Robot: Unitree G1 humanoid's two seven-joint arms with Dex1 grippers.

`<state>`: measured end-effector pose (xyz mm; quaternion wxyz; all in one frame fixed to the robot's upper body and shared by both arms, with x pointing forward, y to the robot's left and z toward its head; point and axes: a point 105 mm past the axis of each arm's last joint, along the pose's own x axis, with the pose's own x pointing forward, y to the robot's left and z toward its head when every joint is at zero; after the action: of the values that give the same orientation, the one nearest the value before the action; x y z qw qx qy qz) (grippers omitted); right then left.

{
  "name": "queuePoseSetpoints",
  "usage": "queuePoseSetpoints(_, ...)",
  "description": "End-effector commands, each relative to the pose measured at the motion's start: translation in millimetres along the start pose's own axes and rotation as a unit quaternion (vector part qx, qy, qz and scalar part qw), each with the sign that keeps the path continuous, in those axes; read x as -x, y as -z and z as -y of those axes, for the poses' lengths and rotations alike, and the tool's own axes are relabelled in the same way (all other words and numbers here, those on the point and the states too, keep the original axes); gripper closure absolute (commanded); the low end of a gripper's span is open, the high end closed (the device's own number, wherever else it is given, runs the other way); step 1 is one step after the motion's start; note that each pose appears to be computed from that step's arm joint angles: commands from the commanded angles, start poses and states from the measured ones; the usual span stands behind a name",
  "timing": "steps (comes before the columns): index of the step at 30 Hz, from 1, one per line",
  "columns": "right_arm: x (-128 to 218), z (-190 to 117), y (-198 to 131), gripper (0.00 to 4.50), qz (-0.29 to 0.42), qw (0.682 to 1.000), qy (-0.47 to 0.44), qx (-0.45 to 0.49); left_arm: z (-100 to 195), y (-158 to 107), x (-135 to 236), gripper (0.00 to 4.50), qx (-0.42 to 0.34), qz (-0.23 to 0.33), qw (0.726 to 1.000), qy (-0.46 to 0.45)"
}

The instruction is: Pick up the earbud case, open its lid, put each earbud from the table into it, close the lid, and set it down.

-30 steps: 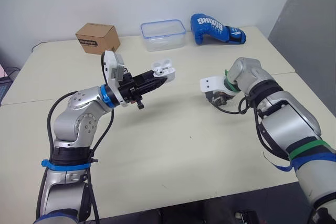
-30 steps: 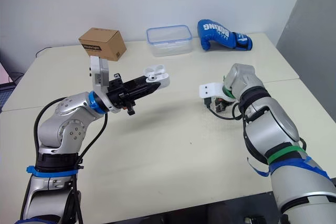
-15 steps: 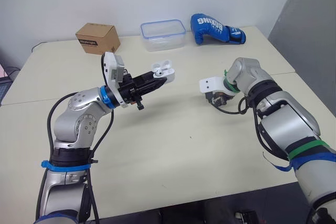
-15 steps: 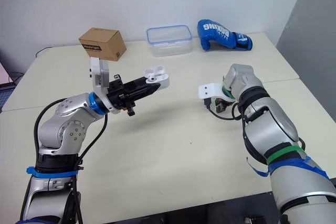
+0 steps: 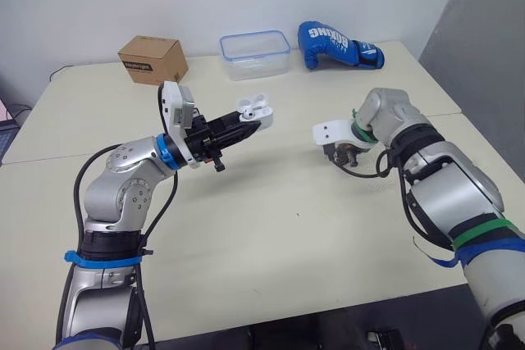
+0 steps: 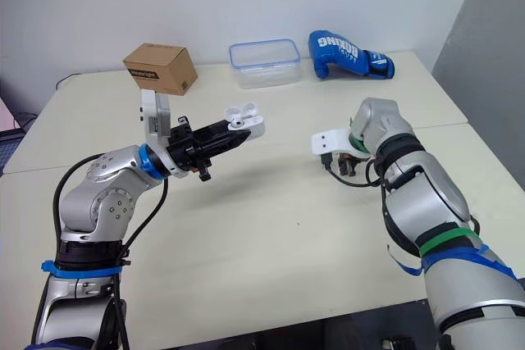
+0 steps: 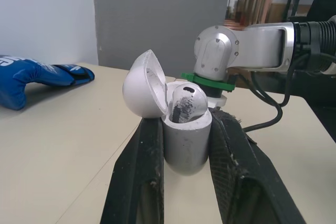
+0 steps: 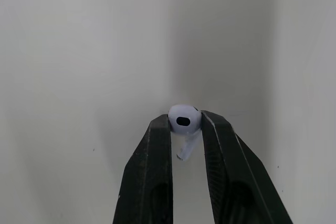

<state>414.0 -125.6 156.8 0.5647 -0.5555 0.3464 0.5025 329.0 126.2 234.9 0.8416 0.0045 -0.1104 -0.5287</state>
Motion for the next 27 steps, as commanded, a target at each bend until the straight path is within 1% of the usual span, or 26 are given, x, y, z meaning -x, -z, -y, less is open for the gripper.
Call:
queuePoseSetpoints(1,14.2,-13.0,-6.7,4.07,0.028,0.998,-0.047,0.026,1.6,-14.1,1.0,3.74,-0.025,0.019,1.0,0.001)
queuePoseSetpoints(6,8.2,-37.1,-2.7,4.07,0.035,0.996,-0.073,0.023,2.5,-12.6,-2.3,3.74,-0.023,0.018,1.0,0.008)
queuePoseSetpoints(11,2.4,-57.0,3.6,4.07,0.022,0.996,-0.089,0.019,3.6,-11.9,-7.0,3.74,-0.021,0.021,0.999,0.015)
queuePoseSetpoints(15,-1.8,-60.1,6.9,4.07,0.011,0.996,-0.09,0.008,3.7,-11.8,-8.5,3.74,-0.021,0.021,0.999,0.018)
queuePoseSetpoints(22,-9.9,-54.9,8.5,4.07,0.0,0.997,-0.073,-0.01,3.6,-12.5,-8.8,3.74,-0.023,0.022,0.999,0.018)
queuePoseSetpoints(24,-10.6,-54.4,8.9,3.35,-0.001,0.997,-0.071,-0.011,3.6,-12.6,-8.3,3.74,-0.023,0.022,0.999,0.018)
queuePoseSetpoints(27,-8.6,-54.9,8.9,2.41,-0.003,0.997,-0.073,-0.005,3.7,-12.5,-7.9,3.74,-0.023,0.022,0.999,0.018)
